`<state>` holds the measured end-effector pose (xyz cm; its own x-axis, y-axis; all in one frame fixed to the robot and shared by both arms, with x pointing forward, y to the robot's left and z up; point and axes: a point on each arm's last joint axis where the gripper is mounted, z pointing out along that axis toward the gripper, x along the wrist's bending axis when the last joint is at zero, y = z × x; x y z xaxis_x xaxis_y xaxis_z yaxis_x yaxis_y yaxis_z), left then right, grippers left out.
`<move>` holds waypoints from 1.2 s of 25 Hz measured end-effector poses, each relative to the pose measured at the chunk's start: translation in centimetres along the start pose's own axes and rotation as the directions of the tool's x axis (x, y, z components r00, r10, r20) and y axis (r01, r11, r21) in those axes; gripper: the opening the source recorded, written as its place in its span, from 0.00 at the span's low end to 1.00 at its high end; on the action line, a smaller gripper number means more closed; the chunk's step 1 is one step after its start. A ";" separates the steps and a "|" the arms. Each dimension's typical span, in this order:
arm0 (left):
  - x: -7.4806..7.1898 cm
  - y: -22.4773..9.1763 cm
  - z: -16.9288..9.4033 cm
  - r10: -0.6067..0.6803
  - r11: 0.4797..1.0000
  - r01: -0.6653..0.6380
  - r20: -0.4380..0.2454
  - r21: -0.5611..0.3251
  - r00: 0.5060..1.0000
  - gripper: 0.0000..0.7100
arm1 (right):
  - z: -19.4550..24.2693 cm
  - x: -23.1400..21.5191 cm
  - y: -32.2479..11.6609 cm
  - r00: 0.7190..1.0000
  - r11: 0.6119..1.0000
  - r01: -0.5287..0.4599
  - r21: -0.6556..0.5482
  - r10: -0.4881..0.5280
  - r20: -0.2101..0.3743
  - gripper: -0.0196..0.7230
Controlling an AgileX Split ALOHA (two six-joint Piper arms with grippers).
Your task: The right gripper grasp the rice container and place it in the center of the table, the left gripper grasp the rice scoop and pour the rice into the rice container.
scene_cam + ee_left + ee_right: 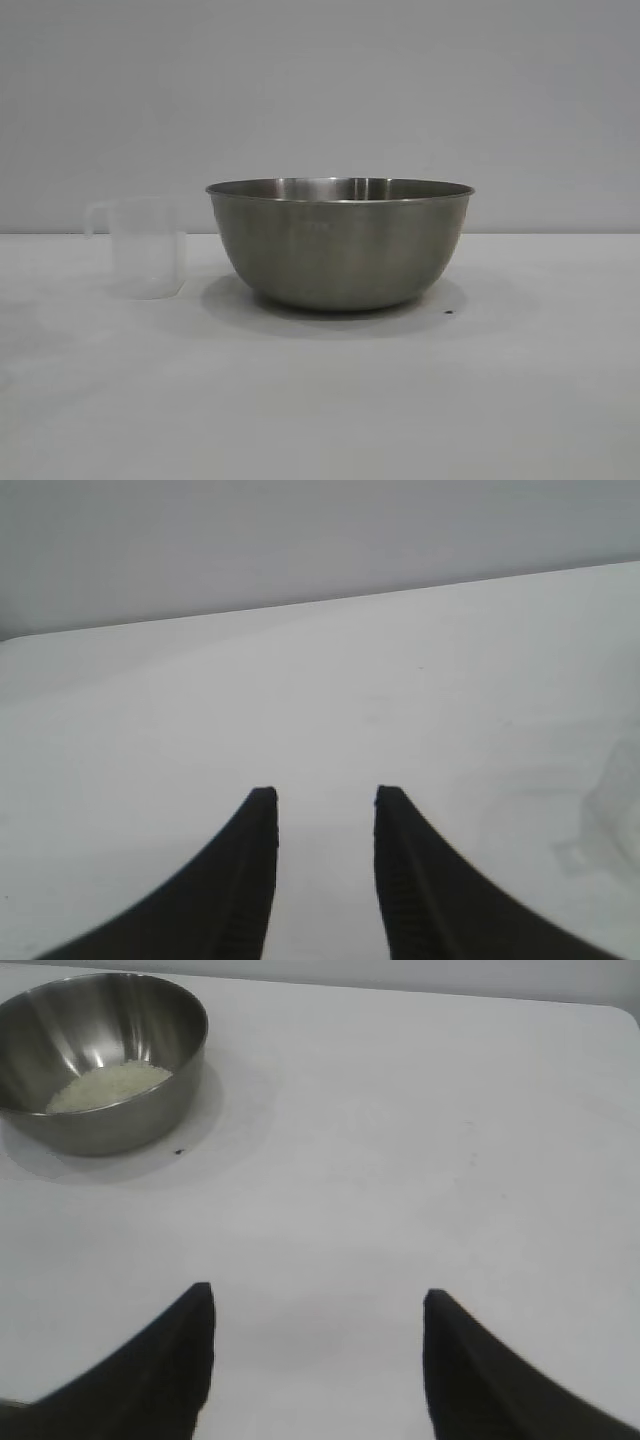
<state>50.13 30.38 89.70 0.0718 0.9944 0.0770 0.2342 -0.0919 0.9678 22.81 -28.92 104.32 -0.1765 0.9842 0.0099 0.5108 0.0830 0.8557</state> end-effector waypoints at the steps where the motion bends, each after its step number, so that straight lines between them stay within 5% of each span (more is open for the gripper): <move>1: -0.1 0.1 0.0 0.002 1.000 -0.002 0.009 -0.002 1.000 0.35 | 0.0 0.0 0.0 1.000 1.000 0.000 0.000 0.000 0.000 0.62; 19: -0.1 5.8 -5.3 0.032 0.971 -0.033 -0.009 -0.237 0.999 0.35 | 0.0 0.0 0.0 1.000 1.000 0.000 0.000 0.000 0.000 0.62; 30: 0.1 8.5 -8.8 0.052 0.971 -0.059 -0.035 -0.232 0.998 0.35 | 0.0 0.0 0.0 1.000 1.000 0.000 0.000 0.000 0.000 0.62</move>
<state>43.63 30.13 100.05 0.0499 0.9895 0.1354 -0.0014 -0.1355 0.9908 22.81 -28.92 104.32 -0.1765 0.9842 0.0099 0.5108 0.0830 0.8557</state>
